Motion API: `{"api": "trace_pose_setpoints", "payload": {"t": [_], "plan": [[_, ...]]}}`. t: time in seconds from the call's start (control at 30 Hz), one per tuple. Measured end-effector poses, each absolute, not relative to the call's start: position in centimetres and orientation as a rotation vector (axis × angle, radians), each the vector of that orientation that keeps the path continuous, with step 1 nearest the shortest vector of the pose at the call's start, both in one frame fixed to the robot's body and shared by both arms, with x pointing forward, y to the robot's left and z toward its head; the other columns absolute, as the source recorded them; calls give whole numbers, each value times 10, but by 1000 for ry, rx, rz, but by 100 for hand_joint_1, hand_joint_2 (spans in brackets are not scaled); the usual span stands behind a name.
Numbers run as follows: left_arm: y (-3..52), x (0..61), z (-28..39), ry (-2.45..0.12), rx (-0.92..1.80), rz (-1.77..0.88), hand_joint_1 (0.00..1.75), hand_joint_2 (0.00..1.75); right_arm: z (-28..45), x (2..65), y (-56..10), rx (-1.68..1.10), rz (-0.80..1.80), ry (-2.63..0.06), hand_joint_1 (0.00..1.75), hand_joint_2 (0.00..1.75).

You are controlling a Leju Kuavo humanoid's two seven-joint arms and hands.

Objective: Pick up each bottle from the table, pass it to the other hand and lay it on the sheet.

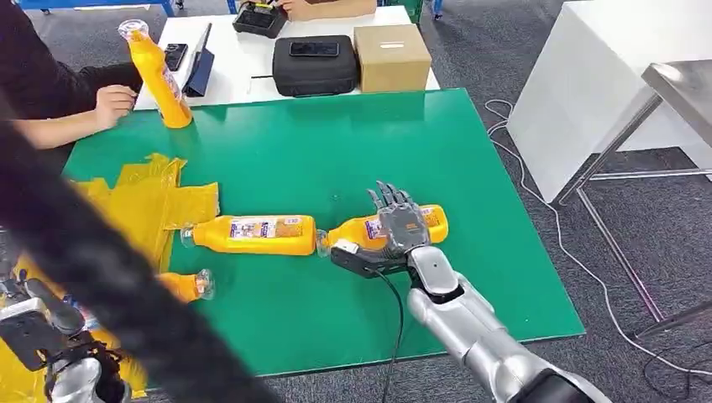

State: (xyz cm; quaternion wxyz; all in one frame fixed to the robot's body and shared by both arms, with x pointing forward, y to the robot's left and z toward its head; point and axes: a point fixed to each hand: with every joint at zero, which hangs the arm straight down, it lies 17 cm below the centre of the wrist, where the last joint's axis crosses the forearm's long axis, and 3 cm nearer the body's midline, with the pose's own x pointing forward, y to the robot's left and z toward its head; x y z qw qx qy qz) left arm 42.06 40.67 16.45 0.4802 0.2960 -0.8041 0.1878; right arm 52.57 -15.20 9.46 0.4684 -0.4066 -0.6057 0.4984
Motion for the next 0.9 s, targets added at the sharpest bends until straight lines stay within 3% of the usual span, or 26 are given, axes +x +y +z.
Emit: {"api": "trace_pose_setpoints", "payload": {"t": [0.53,0.9], "plan": [[388,416,197,-2056,658,487,0,0,86,532,-171,-1039,1271,-1435,0,175],[373,418,206,-2095,500,562,0,0,80,551,-185,-1143,1468,-1259,0,175]]}}
